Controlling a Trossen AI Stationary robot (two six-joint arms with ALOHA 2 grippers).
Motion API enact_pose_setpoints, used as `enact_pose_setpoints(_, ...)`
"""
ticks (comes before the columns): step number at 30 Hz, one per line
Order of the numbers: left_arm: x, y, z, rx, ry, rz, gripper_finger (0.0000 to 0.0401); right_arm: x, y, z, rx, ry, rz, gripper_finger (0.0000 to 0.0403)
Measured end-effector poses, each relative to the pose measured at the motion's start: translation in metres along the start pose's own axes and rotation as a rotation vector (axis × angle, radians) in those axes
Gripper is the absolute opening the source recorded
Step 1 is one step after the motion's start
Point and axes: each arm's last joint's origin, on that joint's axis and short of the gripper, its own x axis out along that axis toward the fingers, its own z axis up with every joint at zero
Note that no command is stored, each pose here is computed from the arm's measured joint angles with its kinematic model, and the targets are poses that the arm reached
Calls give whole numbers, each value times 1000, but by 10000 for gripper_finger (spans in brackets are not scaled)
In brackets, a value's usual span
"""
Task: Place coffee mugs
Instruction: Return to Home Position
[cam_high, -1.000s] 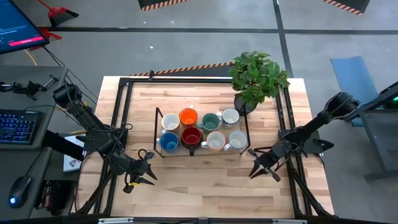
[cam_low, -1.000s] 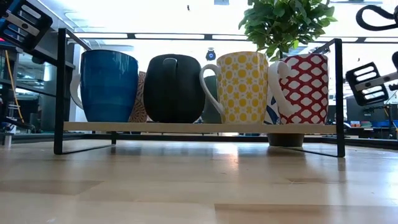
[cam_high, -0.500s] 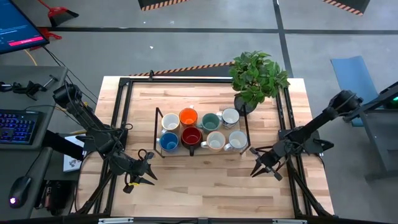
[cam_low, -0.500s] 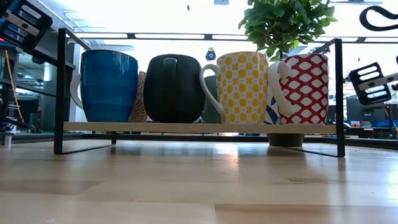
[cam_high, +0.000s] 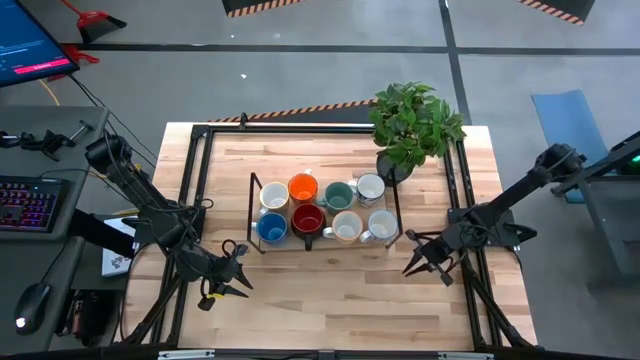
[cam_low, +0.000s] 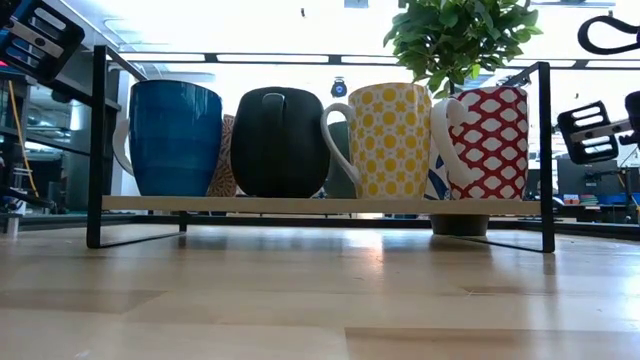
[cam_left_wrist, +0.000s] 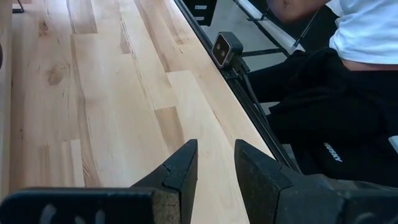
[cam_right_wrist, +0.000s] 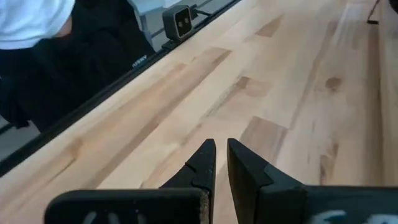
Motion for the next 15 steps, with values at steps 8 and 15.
enact_pose_setpoints(8, 0, 0, 0, 0, 0, -1, 94, -11, -7, 3, 20, -24, -65, 23)
enact_pose_setpoints(15, 0, 0, 0, 0, 0, 0, 94, -22, -15, 3, 58, -38, -121, 23)
